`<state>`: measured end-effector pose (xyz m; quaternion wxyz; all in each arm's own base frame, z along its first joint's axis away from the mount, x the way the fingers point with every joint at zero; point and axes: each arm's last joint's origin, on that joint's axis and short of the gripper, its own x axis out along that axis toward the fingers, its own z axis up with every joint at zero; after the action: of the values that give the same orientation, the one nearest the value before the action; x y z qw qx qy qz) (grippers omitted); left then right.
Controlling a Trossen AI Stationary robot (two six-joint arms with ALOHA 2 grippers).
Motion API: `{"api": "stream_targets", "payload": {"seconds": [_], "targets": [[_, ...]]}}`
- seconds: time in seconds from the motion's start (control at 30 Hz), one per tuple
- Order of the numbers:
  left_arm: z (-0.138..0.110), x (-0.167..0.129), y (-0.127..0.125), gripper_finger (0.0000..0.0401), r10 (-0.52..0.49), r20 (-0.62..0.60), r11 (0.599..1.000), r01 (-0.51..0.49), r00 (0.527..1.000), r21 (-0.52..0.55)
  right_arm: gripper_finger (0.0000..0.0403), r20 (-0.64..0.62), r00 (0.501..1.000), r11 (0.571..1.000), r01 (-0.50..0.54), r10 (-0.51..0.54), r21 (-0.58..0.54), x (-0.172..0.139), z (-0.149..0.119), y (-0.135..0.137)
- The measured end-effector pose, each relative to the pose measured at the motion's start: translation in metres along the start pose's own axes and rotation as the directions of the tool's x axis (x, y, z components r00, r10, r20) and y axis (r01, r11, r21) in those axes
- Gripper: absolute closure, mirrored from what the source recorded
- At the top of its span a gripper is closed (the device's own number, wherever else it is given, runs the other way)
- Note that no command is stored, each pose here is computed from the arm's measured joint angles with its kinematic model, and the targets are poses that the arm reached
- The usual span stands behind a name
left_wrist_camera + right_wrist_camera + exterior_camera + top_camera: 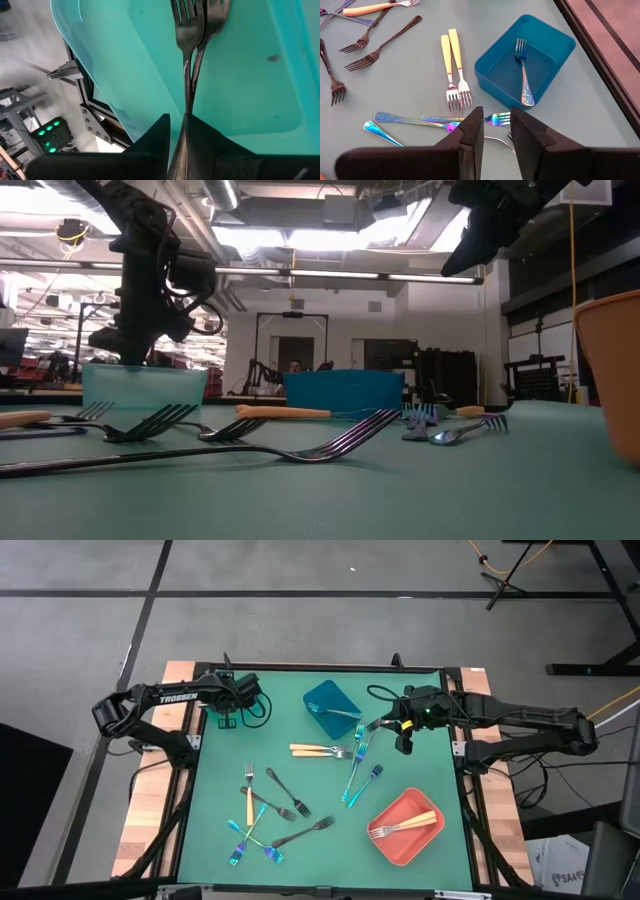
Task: Sort silverware by color (type)
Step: Put the orange fork into the orange bin
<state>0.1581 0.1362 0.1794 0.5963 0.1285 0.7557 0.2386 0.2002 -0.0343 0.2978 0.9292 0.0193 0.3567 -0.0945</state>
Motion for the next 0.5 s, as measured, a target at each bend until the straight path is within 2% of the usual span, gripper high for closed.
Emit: {"api": "stream_targets", "payload": {"seconds": [0.27,0.5], "targets": [[0.0,-0.001,0.0,0.0362,0.002,0.001,1.0,-0.002,1.0,-0.025,0.0317,-0.005,1.0,1.0,0.001,-0.001,-0.001,0.0,0.0,0.0],[-0.003,-0.012,0.008,0.0362,0.054,0.028,0.996,-0.052,0.998,-0.066,0.0317,-0.005,1.0,1.0,0.002,-0.002,-0.001,0.0,0.0,0.0]]}}
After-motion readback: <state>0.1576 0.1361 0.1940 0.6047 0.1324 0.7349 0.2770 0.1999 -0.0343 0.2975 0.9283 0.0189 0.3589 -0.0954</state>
